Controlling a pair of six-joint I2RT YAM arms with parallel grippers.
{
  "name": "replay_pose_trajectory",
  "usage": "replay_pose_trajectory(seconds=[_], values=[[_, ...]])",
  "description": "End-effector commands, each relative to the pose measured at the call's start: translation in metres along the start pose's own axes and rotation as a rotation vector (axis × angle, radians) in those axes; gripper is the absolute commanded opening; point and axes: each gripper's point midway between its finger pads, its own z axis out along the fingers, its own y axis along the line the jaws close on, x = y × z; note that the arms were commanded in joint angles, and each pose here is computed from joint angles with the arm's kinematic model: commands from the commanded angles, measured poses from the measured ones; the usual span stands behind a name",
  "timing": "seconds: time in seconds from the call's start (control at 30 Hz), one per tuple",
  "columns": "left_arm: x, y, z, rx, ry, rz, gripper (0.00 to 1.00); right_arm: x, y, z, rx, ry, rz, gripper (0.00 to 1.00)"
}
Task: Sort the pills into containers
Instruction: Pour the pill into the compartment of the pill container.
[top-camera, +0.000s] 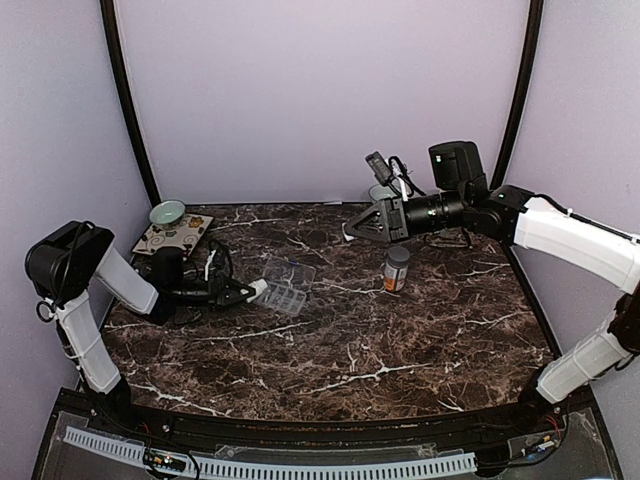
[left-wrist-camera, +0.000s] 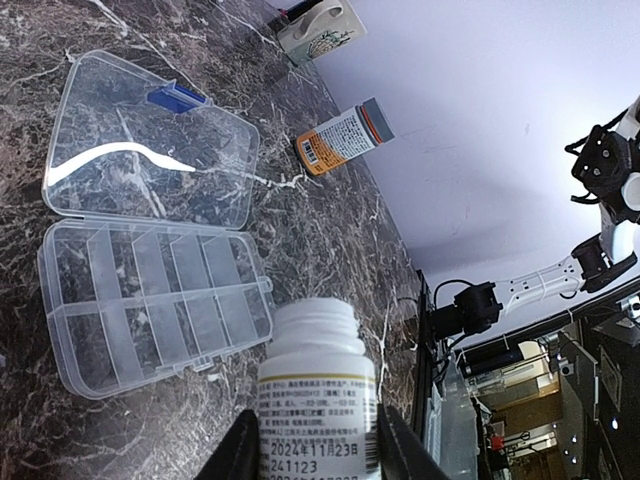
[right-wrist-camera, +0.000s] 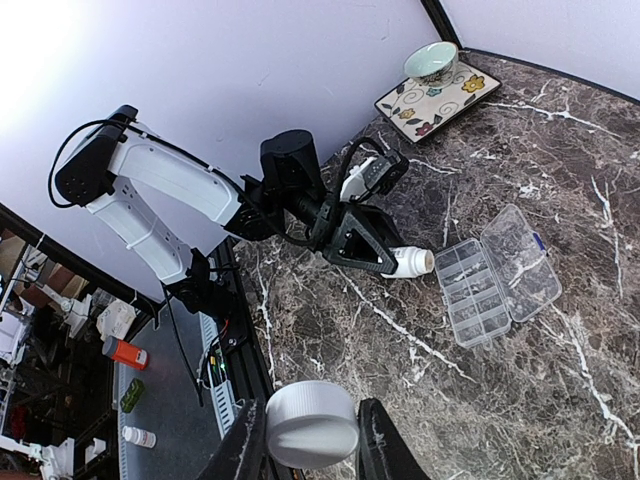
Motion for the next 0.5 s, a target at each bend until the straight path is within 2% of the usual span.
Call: replay_pose_trajectory(seconds=[0.0,0.47], values=[[0.002,0.004,-0.004,-0.012,-0.011,0.027,0.0,-0.015,0.01,-0.003,-0.032,-0.04,-0.037,0.05],[0.003,0.016,-0.004,-0.056,0.0,0.018,0.0,-0.015,0.009,-0.001,-0.034,-0.038,-0.035,0.05]])
